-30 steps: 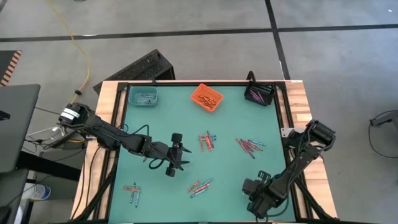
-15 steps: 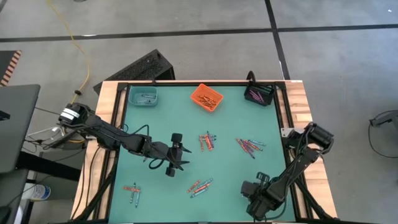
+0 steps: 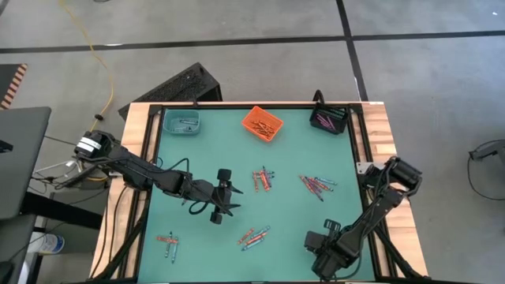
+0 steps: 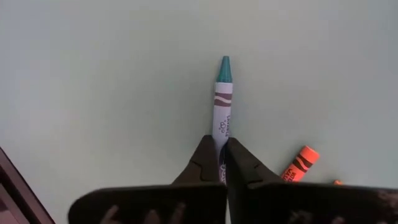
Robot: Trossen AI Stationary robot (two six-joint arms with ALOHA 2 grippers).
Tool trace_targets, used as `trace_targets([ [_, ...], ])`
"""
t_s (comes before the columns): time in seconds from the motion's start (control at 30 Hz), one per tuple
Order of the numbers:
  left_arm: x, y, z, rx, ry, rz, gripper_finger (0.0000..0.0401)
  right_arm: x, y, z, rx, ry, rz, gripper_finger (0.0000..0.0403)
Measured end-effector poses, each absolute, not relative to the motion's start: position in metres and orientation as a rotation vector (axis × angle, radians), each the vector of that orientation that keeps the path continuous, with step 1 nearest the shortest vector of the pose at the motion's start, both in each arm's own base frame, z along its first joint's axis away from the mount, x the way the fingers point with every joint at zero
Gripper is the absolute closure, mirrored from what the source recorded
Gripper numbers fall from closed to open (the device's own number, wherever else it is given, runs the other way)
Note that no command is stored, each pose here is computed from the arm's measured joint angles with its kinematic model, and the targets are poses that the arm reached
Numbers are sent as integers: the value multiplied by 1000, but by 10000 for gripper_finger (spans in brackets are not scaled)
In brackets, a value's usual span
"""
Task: Sort crayons
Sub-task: Put the blue crayon into the blue bin
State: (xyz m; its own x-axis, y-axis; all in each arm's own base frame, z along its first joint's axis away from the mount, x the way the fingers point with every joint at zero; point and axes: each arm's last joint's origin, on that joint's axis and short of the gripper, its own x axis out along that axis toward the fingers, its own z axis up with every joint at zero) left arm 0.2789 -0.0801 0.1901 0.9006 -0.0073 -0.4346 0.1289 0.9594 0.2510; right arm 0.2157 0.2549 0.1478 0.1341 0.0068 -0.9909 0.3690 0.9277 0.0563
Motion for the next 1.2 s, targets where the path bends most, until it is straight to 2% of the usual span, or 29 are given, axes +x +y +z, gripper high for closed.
trace_targets([
  [0.4, 279, -80, 190, 280, 449, -71, 207, 238, 254, 173, 275, 1413, -183, 402],
  [0.6, 279, -80, 190, 281, 450, -72, 207, 262, 232, 198, 100, 1365, -222, 402],
  [0.77, 278, -80, 189, 278, 456, -72, 207, 288, 192, 215, -117, 1338, -301, 403],
  [0.93, 277, -80, 187, 259, 485, -67, 207, 309, 136, 222, -289, 1418, -354, 403],
  [1.2, 276, -79, 185, 217, 505, -55, 207, 325, 36, 248, -330, 1465, -367, 403],
])
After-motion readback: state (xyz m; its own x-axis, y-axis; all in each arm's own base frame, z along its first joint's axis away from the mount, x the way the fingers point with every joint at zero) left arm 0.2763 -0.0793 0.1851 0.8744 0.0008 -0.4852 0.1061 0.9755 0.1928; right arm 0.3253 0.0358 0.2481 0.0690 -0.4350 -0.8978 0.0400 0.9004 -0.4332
